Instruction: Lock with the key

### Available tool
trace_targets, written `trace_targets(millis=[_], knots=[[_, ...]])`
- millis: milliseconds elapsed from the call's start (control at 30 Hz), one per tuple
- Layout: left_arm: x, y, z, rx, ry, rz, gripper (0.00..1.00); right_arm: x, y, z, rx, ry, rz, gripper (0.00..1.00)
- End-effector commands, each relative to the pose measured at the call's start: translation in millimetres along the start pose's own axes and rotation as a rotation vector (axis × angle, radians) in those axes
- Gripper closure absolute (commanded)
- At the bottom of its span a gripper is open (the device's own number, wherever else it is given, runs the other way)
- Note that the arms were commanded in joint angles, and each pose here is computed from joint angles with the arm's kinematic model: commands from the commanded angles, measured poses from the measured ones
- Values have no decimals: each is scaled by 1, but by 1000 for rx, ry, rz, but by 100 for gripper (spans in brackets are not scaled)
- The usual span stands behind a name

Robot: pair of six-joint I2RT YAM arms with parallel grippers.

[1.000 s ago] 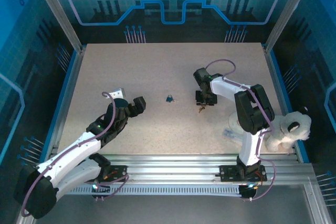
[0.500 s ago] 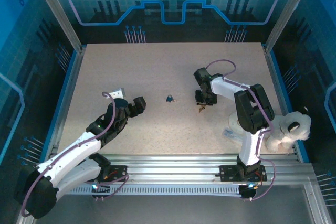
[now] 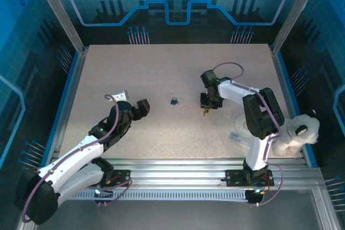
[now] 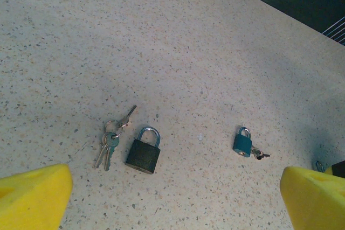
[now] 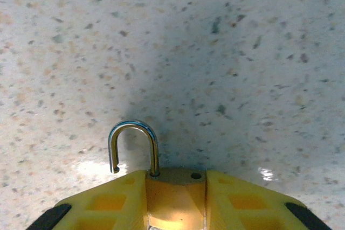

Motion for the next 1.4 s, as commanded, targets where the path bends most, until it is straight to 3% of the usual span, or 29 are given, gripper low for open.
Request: trace_targets(millis=[0, 733, 1367], knots=[[-7, -2, -11, -24, 5, 16, 1, 14, -16, -1, -16, -17, -91, 71], [-19, 0, -13, 3, -39, 61, 1, 68, -59, 12, -70, -154, -331, 71], [-79, 26, -9, 162, -176, 260, 2, 108, -89, 38, -120, -310, -476, 71]])
Point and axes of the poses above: each hand's point on the last joint's axis, 136 mm out from that joint toward the fingers, its own y axis out along the fingers, its own x axis along the line the jaws close on, z = x × y, the point moved 1 cm from there along -y, back along the fingers, and after that the axes turned 9 degrees about y, right-handed, at the moved point
